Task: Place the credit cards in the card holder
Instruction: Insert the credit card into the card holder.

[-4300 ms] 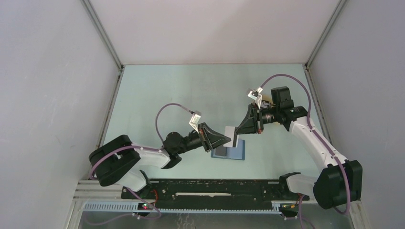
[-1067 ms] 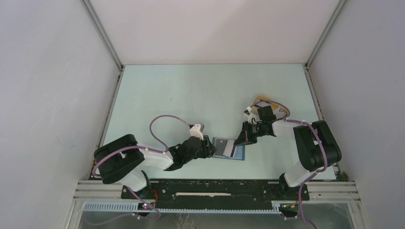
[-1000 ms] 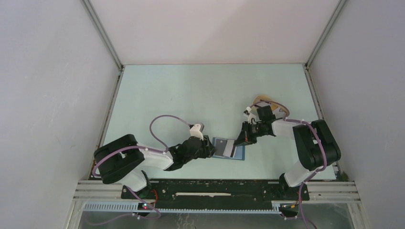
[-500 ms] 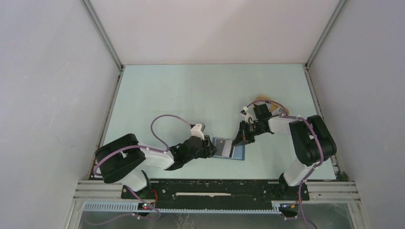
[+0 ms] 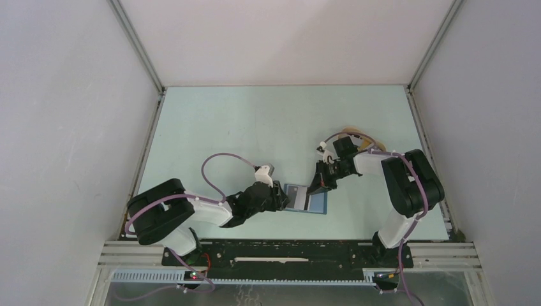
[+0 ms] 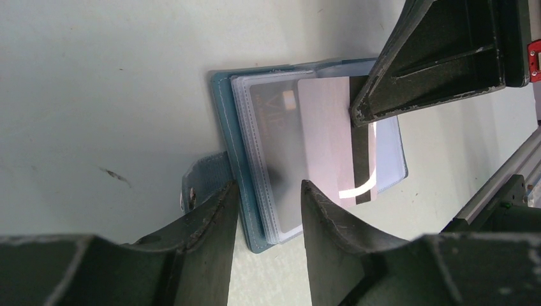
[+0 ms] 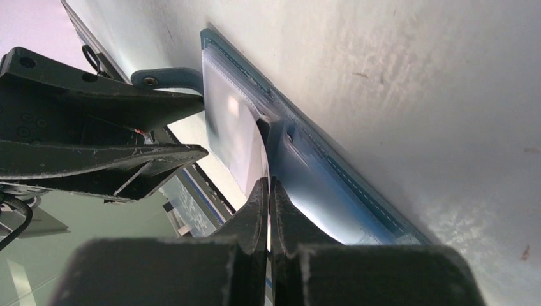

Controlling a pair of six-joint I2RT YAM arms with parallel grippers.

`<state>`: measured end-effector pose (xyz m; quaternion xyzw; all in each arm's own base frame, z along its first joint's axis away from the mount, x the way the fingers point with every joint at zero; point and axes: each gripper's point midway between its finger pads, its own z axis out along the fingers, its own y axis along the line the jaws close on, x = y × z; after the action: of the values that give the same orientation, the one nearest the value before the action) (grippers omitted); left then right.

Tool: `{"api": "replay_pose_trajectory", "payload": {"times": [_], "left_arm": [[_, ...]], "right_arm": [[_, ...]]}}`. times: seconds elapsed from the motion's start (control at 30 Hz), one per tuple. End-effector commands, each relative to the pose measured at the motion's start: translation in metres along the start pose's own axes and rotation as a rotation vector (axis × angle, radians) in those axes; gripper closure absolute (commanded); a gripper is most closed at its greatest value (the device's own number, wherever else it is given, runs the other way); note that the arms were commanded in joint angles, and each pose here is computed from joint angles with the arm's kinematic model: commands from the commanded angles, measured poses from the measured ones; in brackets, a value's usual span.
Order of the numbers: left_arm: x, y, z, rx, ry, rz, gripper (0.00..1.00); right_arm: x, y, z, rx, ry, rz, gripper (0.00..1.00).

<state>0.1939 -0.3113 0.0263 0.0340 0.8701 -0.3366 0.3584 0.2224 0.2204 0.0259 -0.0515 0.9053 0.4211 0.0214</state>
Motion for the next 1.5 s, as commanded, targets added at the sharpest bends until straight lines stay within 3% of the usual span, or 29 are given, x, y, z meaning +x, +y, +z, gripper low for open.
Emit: {"api": "replay_pose_trajectory", "payload": {"times": [0.0,0.3,0.5,0.9,1.23,1.47], "left_arm": [[-0.002,-0.014,0.005,0.038,0.007,0.018,0.54],[-0.008,-0.017,-0.003,0.066,-0.027,0.008,0.50],[-0.018,-0.023,-0.019,0.104,-0.060,0.013,0.45],[-0.028,-0.080,-0.046,0.247,-0.072,0.045,0.48],[-0.020,-0.129,-0.010,0.301,-0.025,0.055,0.52],[0.002,-0.139,0.021,0.232,0.035,0.092,0.51]], "right_arm": [[-0.001,-0.009,0.008,0.068,0.027,-0.009,0.97],[-0.009,-0.001,0.011,0.051,0.044,-0.038,0.74],[-0.011,0.004,0.009,0.045,0.047,-0.068,0.65],[-0.012,0.008,0.008,0.033,0.053,-0.075,0.59],[-0.012,0.006,0.010,0.035,0.062,-0.066,0.59],[-0.012,0.006,0.010,0.034,0.065,-0.062,0.59]]}}
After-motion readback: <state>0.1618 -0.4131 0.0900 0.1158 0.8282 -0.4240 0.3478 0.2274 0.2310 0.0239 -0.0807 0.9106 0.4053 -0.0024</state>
